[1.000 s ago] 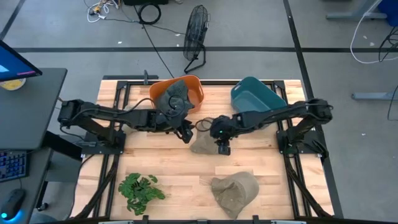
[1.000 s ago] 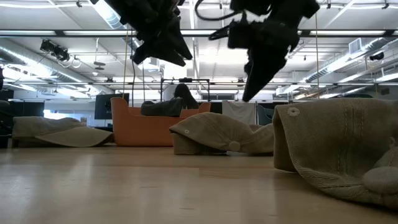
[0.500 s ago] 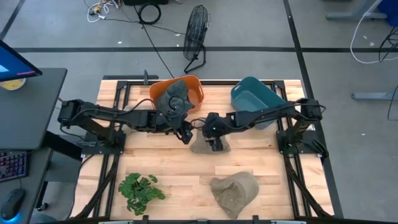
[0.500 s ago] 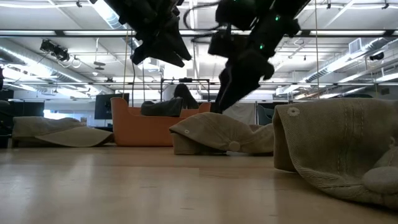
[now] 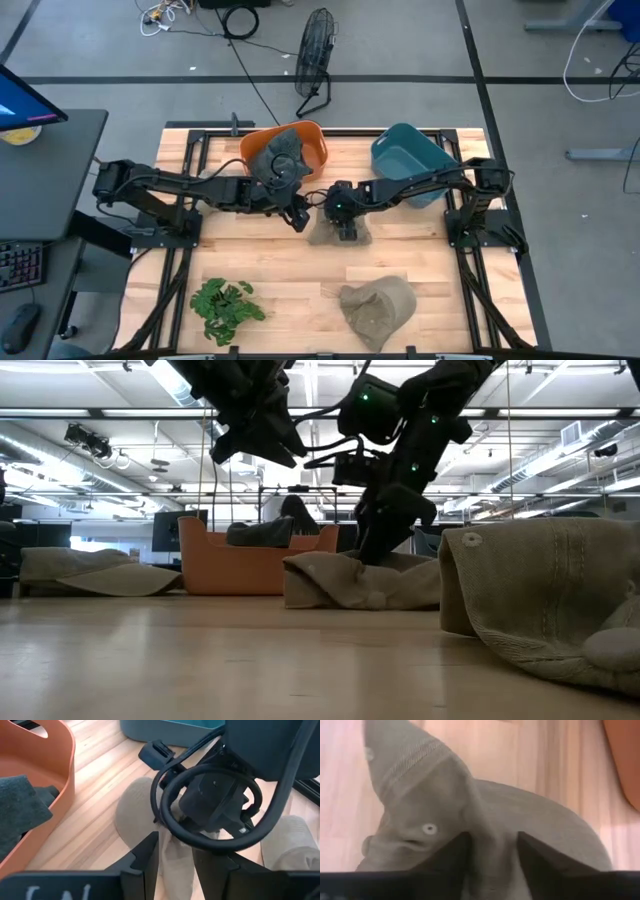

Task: Pick & Place hat
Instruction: Put the middle brown cap into the blue bin

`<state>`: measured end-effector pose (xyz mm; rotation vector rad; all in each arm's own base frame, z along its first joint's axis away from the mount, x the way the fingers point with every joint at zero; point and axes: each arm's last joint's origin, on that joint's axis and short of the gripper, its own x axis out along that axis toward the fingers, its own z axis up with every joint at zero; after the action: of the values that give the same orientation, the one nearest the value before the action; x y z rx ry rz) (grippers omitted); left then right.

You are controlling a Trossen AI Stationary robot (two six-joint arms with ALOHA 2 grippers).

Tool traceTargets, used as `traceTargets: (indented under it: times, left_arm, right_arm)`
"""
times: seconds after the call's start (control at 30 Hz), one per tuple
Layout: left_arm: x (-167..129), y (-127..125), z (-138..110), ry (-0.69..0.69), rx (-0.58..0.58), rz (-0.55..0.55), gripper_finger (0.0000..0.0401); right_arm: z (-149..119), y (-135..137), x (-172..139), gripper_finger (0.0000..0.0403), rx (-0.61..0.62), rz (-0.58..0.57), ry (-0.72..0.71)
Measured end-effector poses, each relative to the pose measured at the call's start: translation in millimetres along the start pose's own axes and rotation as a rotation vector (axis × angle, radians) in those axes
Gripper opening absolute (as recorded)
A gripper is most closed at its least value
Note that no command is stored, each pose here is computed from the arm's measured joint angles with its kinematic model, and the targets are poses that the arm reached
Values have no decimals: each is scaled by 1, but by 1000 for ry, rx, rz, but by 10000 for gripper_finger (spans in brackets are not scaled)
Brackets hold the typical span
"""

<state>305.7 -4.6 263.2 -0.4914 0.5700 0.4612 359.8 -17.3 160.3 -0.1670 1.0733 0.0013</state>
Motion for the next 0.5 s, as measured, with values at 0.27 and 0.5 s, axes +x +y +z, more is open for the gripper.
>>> traceTargets:
  times: [0.27,0.5]
  left_arm:
    - [0,0,0,2,2,2,119]
    - [0,0,0,4,3,3,119]
  right_arm:
    - [-4,1,-9,20,17,7,42]
    - [-5,4,-49,7,-47,15,36]
